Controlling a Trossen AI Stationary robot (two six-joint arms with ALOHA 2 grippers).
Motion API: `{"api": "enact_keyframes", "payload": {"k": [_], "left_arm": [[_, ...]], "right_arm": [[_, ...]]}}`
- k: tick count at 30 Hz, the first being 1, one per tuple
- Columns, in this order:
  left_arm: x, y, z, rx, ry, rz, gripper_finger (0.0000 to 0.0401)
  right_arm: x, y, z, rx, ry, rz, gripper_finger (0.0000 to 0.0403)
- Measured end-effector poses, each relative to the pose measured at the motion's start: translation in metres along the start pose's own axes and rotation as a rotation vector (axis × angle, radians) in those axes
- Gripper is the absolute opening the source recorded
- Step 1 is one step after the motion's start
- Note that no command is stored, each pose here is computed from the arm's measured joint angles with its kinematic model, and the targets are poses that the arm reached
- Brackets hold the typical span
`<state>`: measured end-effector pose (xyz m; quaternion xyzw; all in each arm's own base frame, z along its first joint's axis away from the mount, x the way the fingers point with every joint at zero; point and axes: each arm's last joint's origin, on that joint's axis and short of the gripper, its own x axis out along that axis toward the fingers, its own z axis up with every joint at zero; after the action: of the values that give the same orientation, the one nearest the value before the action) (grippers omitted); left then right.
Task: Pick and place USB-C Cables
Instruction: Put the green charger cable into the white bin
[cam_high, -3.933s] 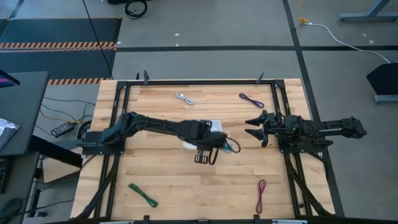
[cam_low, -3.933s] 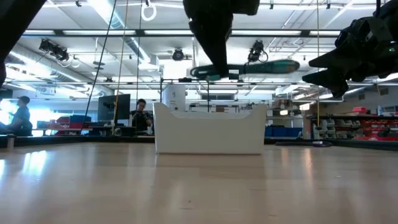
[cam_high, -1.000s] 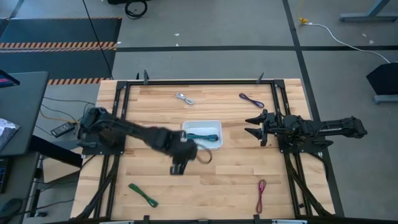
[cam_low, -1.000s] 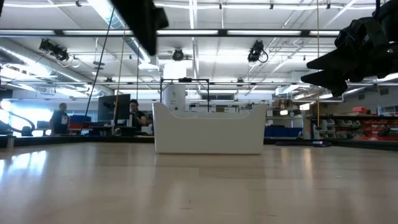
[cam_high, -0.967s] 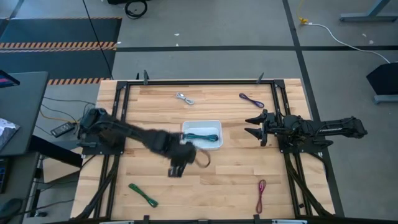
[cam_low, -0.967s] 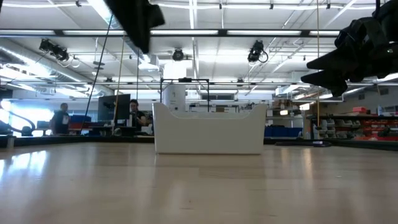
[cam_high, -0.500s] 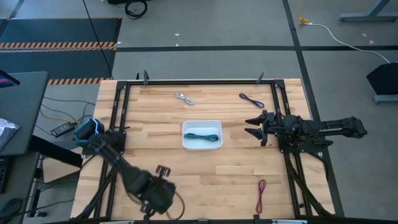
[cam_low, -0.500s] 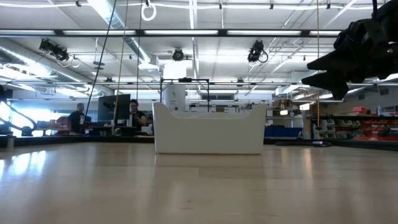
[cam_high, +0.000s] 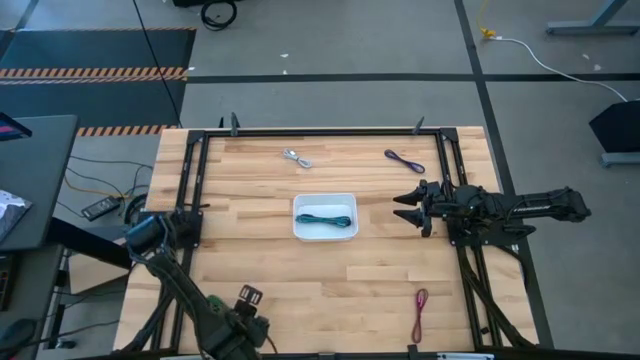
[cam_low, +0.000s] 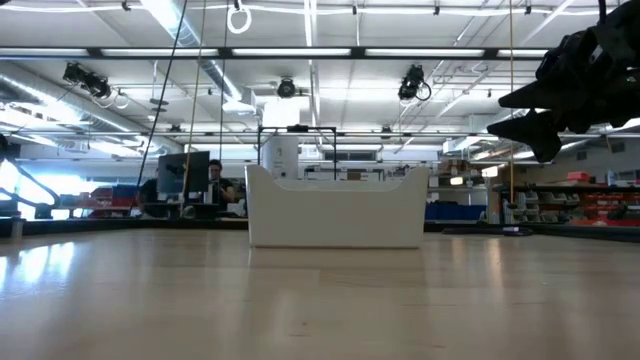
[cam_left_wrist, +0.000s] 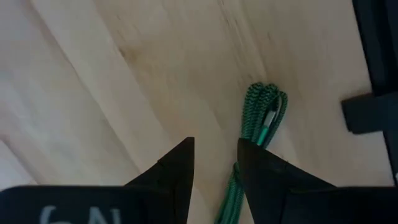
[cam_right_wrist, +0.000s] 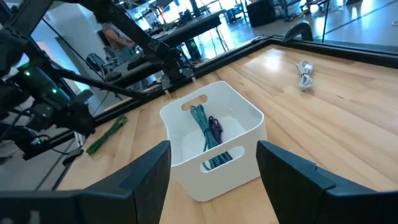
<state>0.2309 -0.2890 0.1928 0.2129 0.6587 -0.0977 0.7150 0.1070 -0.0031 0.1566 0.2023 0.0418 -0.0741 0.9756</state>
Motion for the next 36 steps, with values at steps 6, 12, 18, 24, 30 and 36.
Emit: {"api": "enact_keyframes", "payload": {"k": [6,12,18,24,30,36], "left_arm": [[0.016,-0.003,-0.008,-0.087,0.020,-0.001,0.0131],[0.021,-0.017,-0.015,-0.089,0.019,-0.054,0.0131],[0.008,-0.022,-0.021,-0.111,0.003,-0.094,0.0130],[0.026,-0.020,-0.030,-0.098,0.046,-0.078,0.0130],[0.045,-0.020,-0.037,-0.093,0.044,-0.083,0.0130],[0.048,-0.009,-0.034,-0.094,0.055,-0.102,0.0120]], "right_arm": [[0.000,0.000,0.000,0.004,0.001,0.003,0.0244],[0.000,0.000,0.000,0.003,0.000,0.003,0.0244],[0.000,0.000,0.000,0.006,0.000,0.002,0.0244],[0.000,0.000,0.000,0.010,0.002,0.005,0.0244],[0.000,0.000,0.000,0.010,0.002,0.006,0.0244],[0.000,0.000,0.000,0.011,0.001,0.006,0.0244]]}}
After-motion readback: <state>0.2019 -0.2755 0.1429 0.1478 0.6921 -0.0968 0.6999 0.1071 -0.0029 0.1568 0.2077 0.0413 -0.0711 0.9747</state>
